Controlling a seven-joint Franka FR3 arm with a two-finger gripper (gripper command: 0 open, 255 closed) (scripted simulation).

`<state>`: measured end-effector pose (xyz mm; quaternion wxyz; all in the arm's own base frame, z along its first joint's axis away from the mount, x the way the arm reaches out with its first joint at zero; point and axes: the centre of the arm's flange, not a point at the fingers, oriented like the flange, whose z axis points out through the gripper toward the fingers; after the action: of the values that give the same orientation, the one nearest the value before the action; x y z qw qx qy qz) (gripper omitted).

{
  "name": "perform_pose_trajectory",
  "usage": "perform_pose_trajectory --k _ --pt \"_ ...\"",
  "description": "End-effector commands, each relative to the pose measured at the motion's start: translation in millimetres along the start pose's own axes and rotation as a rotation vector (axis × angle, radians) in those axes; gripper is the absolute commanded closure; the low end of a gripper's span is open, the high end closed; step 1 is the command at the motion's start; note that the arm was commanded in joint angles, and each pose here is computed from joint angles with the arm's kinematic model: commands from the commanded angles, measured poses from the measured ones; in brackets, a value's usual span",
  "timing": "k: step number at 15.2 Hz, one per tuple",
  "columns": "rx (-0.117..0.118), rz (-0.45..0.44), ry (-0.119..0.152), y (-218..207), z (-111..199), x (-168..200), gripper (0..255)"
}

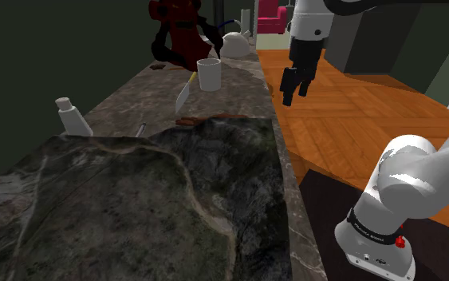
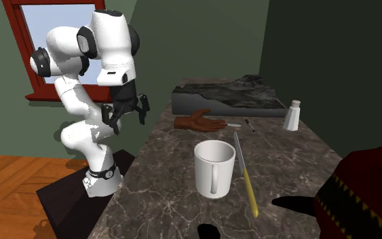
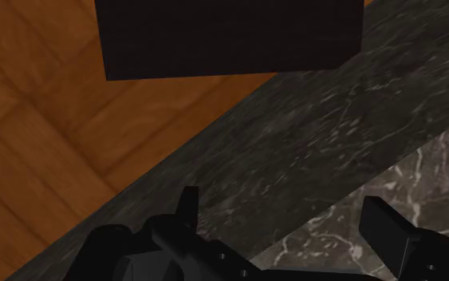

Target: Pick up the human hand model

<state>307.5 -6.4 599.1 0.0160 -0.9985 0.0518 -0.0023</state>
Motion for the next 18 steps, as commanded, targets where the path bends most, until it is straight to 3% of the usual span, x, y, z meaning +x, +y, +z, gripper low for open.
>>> perform_pose_trajectory --k 1,10,18 --pt "0.000 0.000 0.000 0.0 0.0 0.0 0" --pt "0.060 -0.430 -0.007 -90.7 -9.2 65.7 0" --pt "0.110 -0.789 -0.013 -181.5 -21.2 87.5 0"
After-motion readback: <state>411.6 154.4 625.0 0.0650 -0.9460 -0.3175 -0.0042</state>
